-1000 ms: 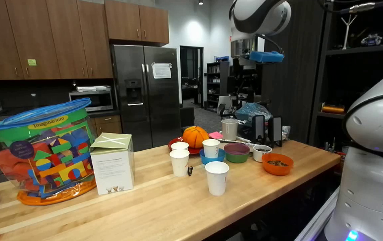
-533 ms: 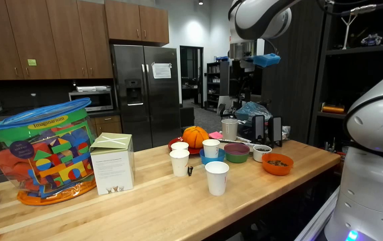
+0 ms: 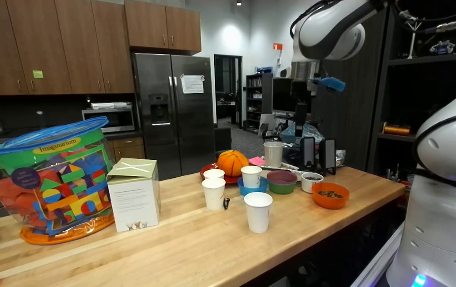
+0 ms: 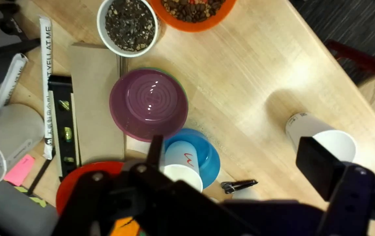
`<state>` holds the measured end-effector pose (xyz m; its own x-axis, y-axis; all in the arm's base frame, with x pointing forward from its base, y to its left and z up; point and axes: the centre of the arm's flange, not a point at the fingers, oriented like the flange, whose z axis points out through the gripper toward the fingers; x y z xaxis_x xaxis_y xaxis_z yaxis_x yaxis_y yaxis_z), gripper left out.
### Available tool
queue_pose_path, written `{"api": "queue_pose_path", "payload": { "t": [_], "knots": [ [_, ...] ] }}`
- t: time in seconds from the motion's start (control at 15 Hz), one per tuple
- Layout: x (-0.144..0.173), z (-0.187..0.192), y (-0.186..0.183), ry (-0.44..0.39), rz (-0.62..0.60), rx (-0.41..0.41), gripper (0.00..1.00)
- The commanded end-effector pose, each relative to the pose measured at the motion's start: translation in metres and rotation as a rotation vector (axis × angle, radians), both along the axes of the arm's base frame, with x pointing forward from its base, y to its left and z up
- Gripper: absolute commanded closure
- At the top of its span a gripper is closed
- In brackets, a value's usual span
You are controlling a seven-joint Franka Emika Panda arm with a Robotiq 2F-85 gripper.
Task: Push the bowl until it touches the cup
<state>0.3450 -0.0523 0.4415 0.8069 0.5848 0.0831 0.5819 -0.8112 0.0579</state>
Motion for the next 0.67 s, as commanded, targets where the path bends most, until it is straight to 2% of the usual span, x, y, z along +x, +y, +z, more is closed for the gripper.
{"api": "queue_pose_path", "payload": {
  "t": [0.0,0.4,0.47,0.53,0.6],
  "knots": [
    [-0.018,0.0,-0.049,0.013,0.177,0.001,0.0],
    [-0.042,-0.01,-0.122,0.031,0.268,-0.169,0.0],
    [-0.044,-0.01,-0.13,0.018,0.243,-0.18,0.0],
    [-0.034,-0.009,-0.113,0.048,0.24,-0.143,0.0],
    [-0.036,-0.009,-0.117,0.047,0.232,-0.143,0.0]
  ]
}}
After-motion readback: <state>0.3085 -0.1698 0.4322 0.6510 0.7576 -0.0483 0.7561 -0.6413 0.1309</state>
